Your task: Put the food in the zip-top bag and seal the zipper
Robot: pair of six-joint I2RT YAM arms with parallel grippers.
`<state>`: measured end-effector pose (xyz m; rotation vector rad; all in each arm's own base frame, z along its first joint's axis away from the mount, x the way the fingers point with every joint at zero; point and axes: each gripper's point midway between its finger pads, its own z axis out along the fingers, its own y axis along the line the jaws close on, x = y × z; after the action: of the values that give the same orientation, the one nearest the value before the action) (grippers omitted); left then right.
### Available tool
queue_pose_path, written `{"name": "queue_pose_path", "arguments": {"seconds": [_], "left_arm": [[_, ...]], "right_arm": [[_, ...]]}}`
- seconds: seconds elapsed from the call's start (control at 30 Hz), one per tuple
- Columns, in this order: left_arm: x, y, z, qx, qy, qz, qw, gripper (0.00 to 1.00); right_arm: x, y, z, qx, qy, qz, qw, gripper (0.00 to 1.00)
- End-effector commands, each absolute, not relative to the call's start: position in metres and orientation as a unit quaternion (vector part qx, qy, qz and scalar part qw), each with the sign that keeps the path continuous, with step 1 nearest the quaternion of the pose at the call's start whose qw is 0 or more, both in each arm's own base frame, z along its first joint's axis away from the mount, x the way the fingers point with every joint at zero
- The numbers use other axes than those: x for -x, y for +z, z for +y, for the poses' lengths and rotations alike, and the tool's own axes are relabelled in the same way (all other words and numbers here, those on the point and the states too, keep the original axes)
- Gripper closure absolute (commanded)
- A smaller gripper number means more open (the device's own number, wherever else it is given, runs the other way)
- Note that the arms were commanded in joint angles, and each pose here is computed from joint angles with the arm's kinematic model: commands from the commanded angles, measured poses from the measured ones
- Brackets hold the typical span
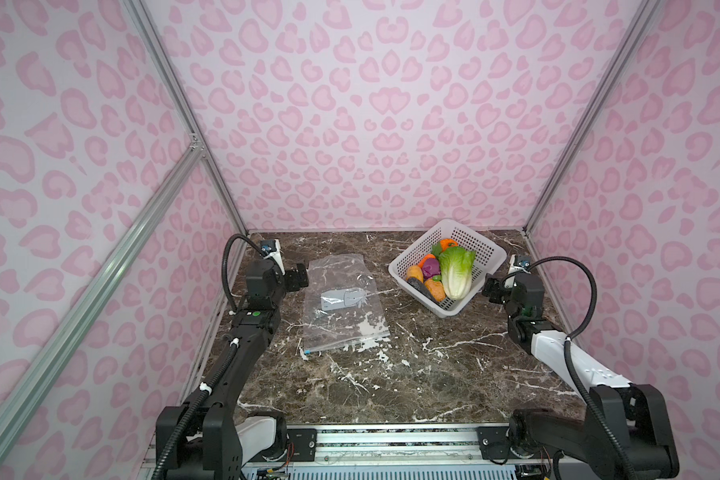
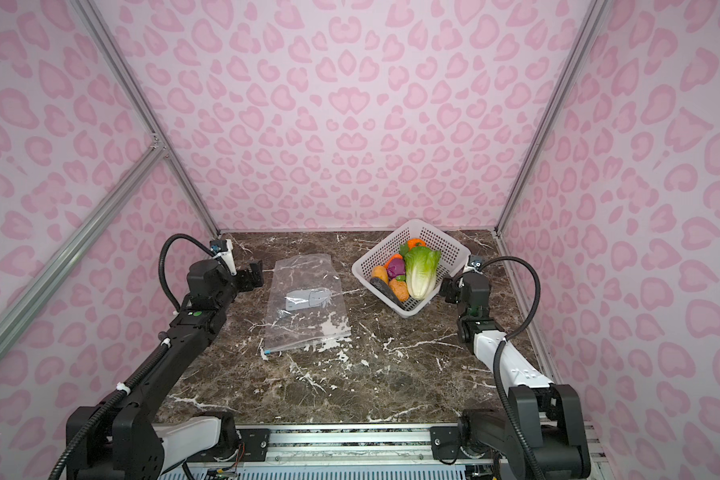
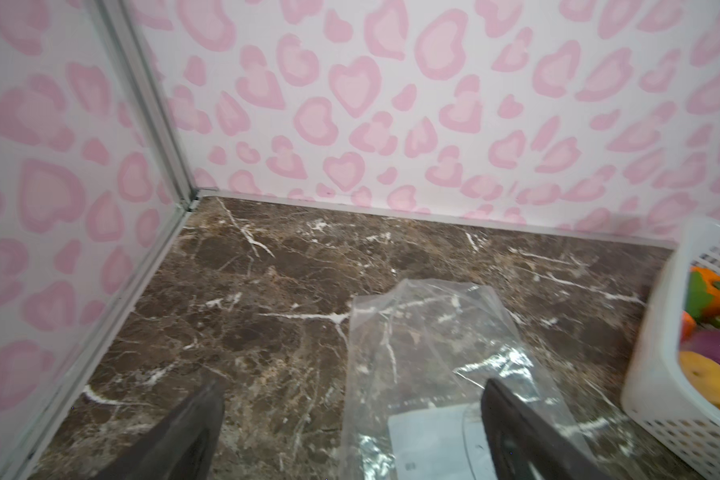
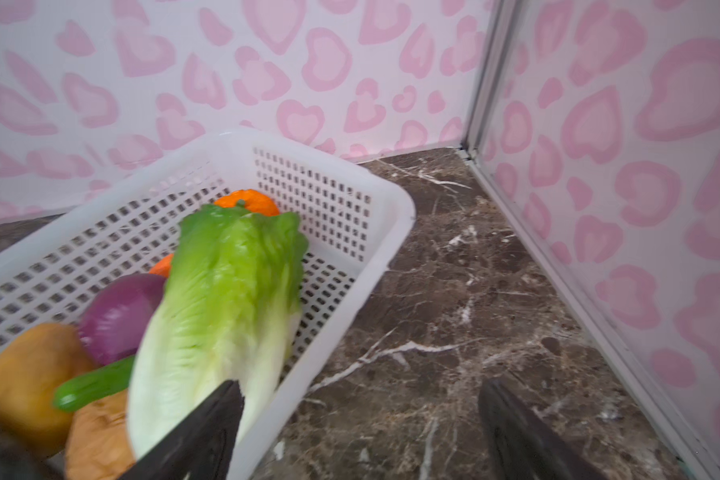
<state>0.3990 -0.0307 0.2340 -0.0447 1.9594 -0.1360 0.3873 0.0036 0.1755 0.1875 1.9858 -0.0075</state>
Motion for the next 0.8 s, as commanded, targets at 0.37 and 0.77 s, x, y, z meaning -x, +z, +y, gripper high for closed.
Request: {"name": "queue_pose_path", "arguments": {"seconds": [0.37,0.77], "left_arm": [[-0.37,0.171,-0.132,-0.097,-0.117,0.909,0.389,0.01],[-0.373,0.164,-0.132,-0.065,-0.122,0.918,0.372,0.0]], "right_arm": [[-0.313,0.18,0.243,0.116,0.195,0.877,0.422,0.26],[-0.302,0.095,0.322,0.096,0.239,0.907,0.333,0.44]]}}
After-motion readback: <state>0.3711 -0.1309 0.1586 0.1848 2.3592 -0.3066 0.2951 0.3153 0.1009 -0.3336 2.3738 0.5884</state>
